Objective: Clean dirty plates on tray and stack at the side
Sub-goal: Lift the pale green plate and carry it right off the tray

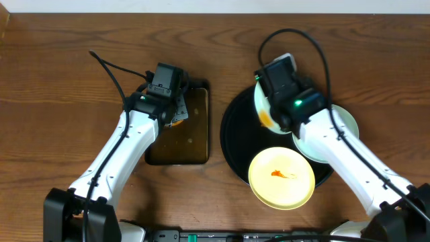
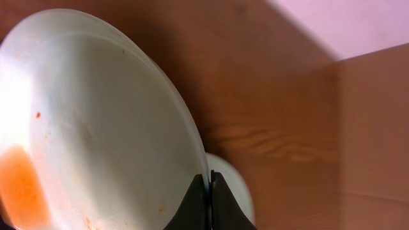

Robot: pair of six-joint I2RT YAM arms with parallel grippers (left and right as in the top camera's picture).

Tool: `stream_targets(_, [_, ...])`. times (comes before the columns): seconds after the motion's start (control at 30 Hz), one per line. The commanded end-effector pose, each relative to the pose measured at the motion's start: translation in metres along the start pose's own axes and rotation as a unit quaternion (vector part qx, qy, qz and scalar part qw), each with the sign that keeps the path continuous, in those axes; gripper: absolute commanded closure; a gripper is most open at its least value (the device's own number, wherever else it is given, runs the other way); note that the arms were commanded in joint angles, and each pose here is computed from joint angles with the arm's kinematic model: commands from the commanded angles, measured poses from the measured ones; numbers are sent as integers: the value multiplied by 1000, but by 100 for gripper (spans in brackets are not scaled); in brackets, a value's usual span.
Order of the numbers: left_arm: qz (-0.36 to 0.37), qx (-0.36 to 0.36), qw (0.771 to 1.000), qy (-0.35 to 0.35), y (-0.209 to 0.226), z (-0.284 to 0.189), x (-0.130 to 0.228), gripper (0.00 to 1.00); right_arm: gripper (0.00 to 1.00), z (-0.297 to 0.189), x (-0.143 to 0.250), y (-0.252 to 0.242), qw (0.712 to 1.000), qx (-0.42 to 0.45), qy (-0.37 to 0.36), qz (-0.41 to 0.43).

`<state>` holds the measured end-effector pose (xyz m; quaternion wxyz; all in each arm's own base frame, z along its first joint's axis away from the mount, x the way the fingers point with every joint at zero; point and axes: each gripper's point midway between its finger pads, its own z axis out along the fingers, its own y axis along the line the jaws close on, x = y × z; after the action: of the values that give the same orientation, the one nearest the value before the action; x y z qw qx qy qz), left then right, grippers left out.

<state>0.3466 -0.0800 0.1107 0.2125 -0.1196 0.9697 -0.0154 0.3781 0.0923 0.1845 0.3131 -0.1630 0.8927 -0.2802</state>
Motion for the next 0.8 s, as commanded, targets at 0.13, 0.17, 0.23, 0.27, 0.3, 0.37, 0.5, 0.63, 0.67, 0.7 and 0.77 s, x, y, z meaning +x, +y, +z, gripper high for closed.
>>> stream_targets(0.13, [2, -13, 1000, -3, 6, 2, 0, 92, 99, -38, -27, -34, 988, 141, -60, -12])
stream_targets(0.17, [2, -13, 1000, -3, 6, 2, 0, 92, 99, -39, -28, -33, 988, 141, -62, -14])
stream_targets(0.23, [2, -13, 1000, -3, 6, 2, 0, 92, 99, -39, -29, -33, 988, 141, -63, -16])
stream_targets(0.27, [2, -13, 1000, -3, 6, 2, 0, 92, 99, -39, -29, -33, 988, 140, -63, -16])
stream_targets(0.3, [2, -13, 1000, -3, 6, 2, 0, 92, 99, -39, -28, -33, 988, 140, -63, -16])
stream_targets(0.37, [2, -13, 1000, -3, 6, 2, 0, 92, 99, -39, -29, -33, 988, 140, -63, -15])
stream_targets(0.5, [2, -13, 1000, -3, 6, 2, 0, 92, 99, -38, -29, -32, 989, 135, -63, -12])
stream_targets(0.63, [2, -13, 1000, -3, 6, 2, 0, 92, 99, -30, -26, -31, 992, 115, -58, 11])
stream_targets(0.67, [2, -13, 1000, -3, 6, 2, 0, 92, 99, -26, -24, -31, 993, 104, -53, 26])
stream_targets(0.7, [2, -13, 1000, -3, 6, 2, 0, 92, 99, -21, -22, -31, 994, 90, -48, 40])
stream_targets(0.77, [2, -13, 1000, -3, 6, 2, 0, 92, 99, -5, -16, -30, 996, 46, -31, 77])
